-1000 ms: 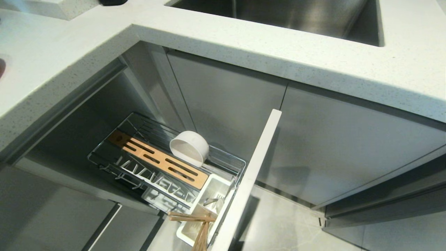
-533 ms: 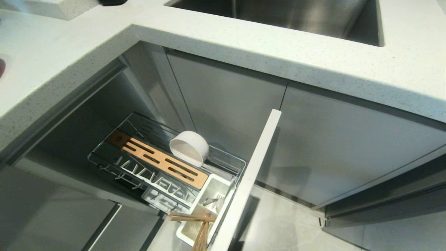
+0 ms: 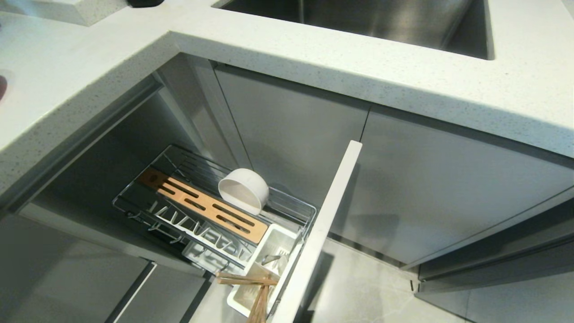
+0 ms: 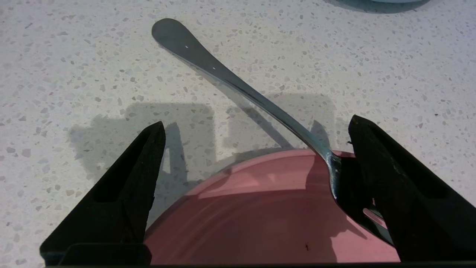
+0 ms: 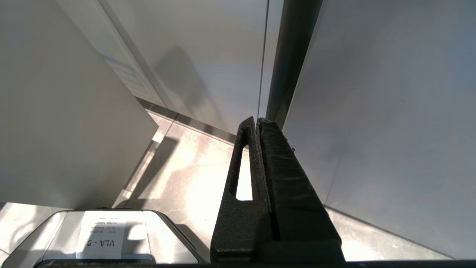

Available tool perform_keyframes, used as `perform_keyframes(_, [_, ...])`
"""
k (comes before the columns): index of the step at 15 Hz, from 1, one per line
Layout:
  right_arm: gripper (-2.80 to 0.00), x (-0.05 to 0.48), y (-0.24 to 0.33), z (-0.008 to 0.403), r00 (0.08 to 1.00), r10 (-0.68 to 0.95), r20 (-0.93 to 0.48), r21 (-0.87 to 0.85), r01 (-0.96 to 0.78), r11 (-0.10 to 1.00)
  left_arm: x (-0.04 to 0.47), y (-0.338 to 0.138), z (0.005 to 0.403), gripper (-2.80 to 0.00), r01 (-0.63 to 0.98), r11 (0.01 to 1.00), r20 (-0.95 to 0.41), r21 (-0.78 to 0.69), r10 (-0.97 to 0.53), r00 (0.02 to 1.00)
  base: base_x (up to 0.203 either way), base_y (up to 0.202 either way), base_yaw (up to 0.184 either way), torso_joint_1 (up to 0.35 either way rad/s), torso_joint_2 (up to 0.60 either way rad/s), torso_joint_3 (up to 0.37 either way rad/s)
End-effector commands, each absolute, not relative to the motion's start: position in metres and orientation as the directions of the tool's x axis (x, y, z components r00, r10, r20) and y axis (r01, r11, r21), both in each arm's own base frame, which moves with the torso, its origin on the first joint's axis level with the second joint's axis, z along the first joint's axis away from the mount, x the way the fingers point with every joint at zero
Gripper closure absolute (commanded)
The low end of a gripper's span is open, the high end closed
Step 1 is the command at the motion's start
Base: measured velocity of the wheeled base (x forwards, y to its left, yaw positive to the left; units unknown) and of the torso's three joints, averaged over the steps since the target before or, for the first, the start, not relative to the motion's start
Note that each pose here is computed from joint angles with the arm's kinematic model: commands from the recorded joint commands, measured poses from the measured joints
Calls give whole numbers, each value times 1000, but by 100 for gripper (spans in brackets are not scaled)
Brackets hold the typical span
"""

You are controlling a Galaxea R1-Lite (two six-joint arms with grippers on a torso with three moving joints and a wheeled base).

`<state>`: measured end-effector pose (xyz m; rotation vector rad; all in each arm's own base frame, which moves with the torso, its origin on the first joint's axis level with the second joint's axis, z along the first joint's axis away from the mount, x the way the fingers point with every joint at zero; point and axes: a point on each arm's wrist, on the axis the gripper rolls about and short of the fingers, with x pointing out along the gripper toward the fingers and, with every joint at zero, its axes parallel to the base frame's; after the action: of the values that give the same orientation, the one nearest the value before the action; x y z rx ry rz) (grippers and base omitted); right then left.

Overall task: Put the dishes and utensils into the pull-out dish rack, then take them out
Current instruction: Pick up the fork and place it in the cupboard

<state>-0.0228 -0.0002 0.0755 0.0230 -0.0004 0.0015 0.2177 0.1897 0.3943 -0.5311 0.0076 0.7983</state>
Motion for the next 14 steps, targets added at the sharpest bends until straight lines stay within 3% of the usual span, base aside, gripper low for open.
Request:
perform_keyframes(1, [0, -23, 0, 75, 1000, 2, 0, 23, -2, 1000, 219, 192, 393, -280, -687, 569, -210, -452, 680, 702, 0, 0, 0, 0, 0, 0])
perform_keyframes(13, [0, -23, 0, 75, 1000, 2, -2, 23, -1, 1000, 220, 194, 391, -280, -697, 559, -216, -449, 688, 692, 0, 0, 0, 0, 0, 0])
perform_keyframes(14, [0, -23, 0, 75, 1000, 2, -2, 23, -1, 1000, 219, 194, 391, 0, -701, 555, -214, -448, 694, 687, 0, 0, 0, 0, 0, 0])
